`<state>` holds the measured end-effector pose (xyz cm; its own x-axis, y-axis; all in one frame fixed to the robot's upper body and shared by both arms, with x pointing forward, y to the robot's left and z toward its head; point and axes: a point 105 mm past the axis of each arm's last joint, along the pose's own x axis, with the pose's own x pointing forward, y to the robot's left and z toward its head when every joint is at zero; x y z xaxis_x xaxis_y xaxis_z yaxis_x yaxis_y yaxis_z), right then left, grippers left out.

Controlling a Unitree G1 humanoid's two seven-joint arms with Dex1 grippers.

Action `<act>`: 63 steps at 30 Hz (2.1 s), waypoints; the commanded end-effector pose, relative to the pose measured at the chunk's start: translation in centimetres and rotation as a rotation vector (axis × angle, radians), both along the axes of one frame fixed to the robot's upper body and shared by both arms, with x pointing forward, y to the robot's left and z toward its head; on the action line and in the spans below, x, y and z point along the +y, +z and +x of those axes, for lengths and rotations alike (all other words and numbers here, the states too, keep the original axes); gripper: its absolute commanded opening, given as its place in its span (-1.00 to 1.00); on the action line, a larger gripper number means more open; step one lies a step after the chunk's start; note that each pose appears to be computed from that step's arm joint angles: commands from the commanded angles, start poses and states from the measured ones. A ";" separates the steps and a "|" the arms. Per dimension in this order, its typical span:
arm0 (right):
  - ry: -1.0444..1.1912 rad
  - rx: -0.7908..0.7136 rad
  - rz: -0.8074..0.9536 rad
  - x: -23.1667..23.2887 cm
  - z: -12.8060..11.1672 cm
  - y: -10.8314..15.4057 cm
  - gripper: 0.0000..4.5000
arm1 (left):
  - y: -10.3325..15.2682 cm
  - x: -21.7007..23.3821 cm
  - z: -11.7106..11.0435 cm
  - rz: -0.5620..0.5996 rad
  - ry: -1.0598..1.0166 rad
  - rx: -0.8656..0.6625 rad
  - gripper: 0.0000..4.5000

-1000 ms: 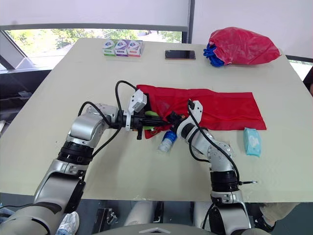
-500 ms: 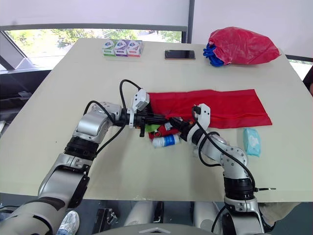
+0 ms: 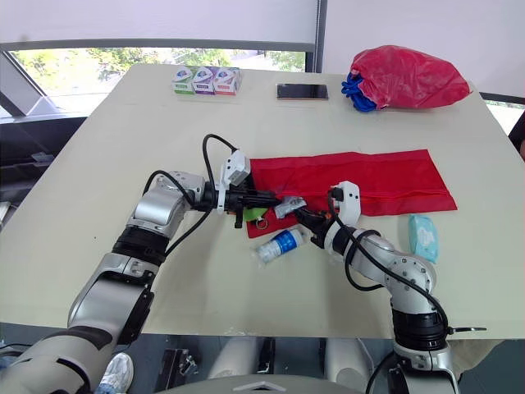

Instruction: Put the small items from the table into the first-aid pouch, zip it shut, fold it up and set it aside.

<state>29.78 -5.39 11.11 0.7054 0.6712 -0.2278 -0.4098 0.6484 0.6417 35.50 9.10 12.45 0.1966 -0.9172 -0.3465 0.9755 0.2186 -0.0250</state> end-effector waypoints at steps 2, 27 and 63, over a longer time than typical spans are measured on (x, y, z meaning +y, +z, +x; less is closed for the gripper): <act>0.001 -0.021 0.009 0.7 0.8 0.5 -0.89 | 1.6 -1.1 -0.1 -0.026 -0.053 -0.057 -1.00; 0.018 -0.244 -0.062 1.9 3.0 2.5 -0.89 | 0.6 -0.3 -0.2 0.019 -0.069 -0.070 -1.00; 0.098 -0.752 -0.495 -16.7 -11.0 8.2 1.00 | 1.1 14.2 1.6 0.185 0.331 -0.076 0.17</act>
